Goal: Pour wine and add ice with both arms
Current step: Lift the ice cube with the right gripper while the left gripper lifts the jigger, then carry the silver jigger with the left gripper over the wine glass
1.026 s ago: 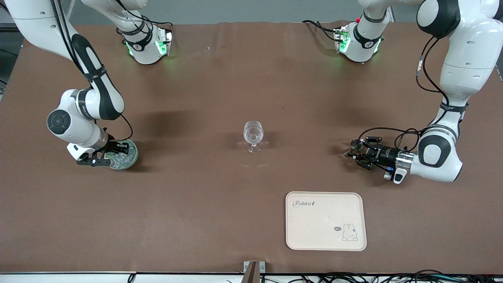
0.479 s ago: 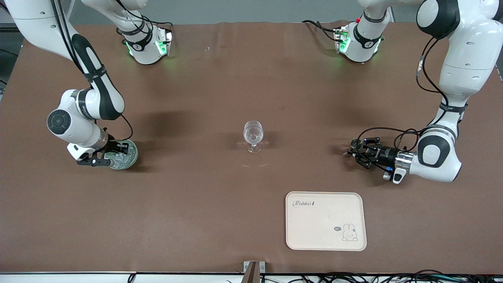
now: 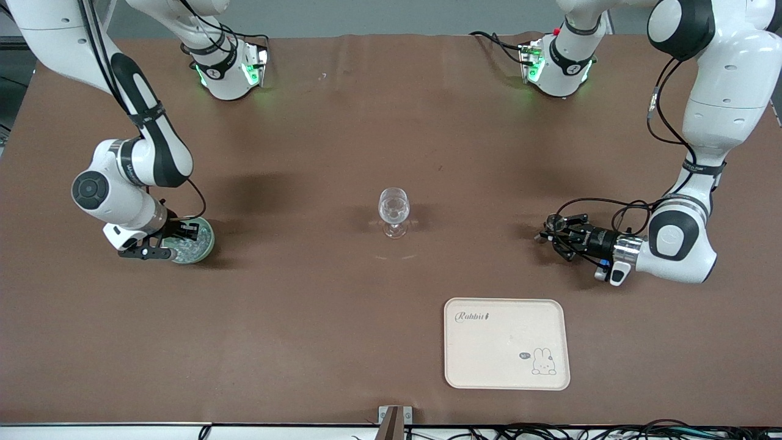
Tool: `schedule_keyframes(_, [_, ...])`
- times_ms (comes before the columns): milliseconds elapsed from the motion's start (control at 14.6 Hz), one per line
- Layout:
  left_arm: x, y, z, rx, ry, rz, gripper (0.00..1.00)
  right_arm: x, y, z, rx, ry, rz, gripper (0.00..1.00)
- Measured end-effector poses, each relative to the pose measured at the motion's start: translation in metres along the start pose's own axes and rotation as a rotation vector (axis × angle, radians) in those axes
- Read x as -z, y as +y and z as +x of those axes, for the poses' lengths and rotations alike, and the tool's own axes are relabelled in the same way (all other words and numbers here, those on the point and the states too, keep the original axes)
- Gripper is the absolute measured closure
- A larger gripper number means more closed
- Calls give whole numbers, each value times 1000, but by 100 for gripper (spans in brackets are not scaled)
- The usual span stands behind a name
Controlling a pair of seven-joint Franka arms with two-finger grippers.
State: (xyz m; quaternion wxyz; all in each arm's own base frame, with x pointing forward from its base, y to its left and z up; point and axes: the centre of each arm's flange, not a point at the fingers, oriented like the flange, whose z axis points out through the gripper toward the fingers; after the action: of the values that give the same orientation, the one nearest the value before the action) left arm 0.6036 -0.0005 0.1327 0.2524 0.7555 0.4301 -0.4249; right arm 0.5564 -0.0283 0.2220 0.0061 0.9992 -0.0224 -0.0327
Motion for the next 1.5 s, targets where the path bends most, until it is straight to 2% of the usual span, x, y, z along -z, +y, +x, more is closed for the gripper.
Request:
schedule_keyframes(68, [0,0,0,0,-3,1,78,7,1,5,-2,-18,-1,75])
schedule_keyframes(274, [0,2,-1,2,-16,-16,78,57,4,28,-7,-49,-6,75])
schedule_keyframes(547, [1,5,-4,4,-34,-49,78,153,8,47,-15,2,-12,75])
schedule_keyframes(752, [6,23,-18,-37,-37,-71,78,236,11,41,-22,73,-16,75])
schedule_keyframes(889, [5,48,-45,-62,-54,-92,78,286,14,27,-30,101,-19,75])
schedule_keyframes(1026, [1,68,-73,-56,-67,-98,78,333,23,10,-47,98,-22,75])
schedule_keyframes(1231, [-14,97,-123,-37,-50,-83,78,398,31,-13,-68,86,-23,75])
schedule_keyframes(1504, [-43,132,-194,-1,-8,-86,78,433,26,-32,-60,78,-21,75])
